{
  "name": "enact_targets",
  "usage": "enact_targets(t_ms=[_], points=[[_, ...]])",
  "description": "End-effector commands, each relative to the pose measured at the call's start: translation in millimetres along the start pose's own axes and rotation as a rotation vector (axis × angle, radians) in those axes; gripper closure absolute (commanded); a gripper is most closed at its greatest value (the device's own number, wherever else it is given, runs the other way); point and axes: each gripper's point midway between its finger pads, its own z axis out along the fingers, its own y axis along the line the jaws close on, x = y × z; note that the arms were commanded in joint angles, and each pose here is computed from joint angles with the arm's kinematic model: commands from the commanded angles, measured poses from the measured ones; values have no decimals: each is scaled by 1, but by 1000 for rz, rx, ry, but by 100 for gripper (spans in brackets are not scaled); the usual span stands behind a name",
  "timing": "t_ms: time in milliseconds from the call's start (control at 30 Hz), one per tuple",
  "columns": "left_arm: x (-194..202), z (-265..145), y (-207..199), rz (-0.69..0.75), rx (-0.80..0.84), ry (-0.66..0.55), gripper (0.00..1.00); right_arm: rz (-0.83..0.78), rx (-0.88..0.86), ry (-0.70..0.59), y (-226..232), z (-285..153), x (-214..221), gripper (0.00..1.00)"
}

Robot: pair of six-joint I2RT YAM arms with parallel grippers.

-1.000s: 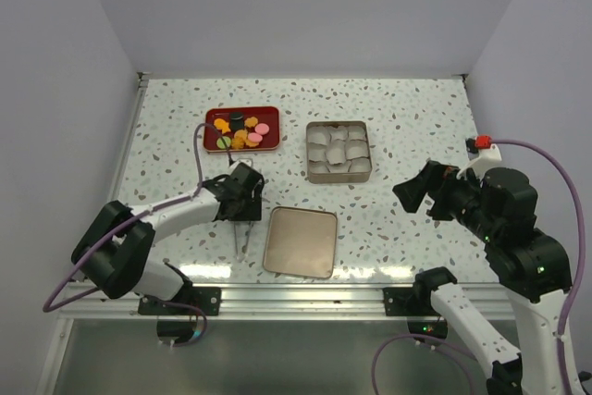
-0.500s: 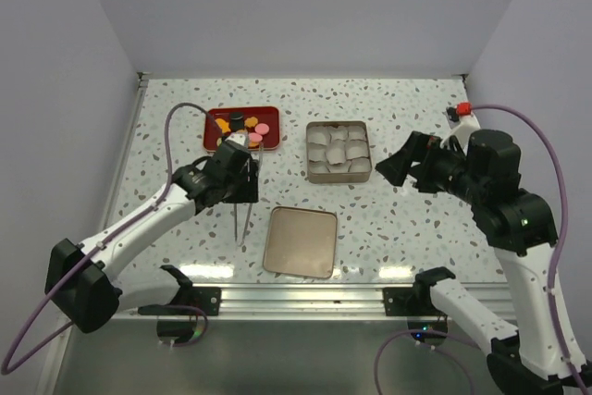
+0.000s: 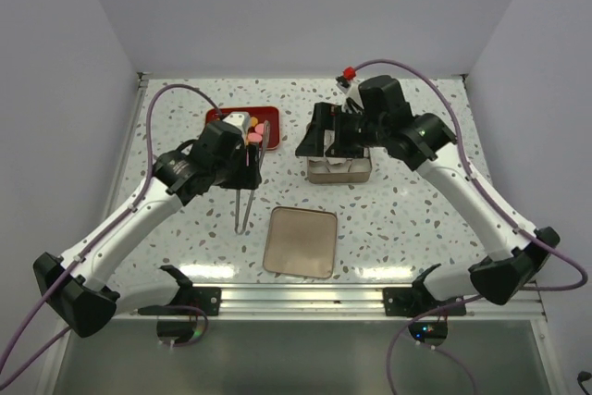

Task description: Pack the cookies

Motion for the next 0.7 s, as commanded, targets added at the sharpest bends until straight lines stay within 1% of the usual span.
enact_targets(t_ms=[0,167,267,500,667], points=[[-9,-15,-9,26,43,-4,38,17,-102,-57,30,11,-19,1],[-15,-24,-14,8,67,-24,38,19,-154,-15,53,47,-21,1],[-16,-26,-16,3,79,-28,39,10,-161,-7,66,60,-20,2],[-27,-39,-30,-24,130,-63,39,36,-125,41,63,100,-9,1],[-40,-56,-35,-40,153,-104,39,49,-87,46,55,109,-7,1]])
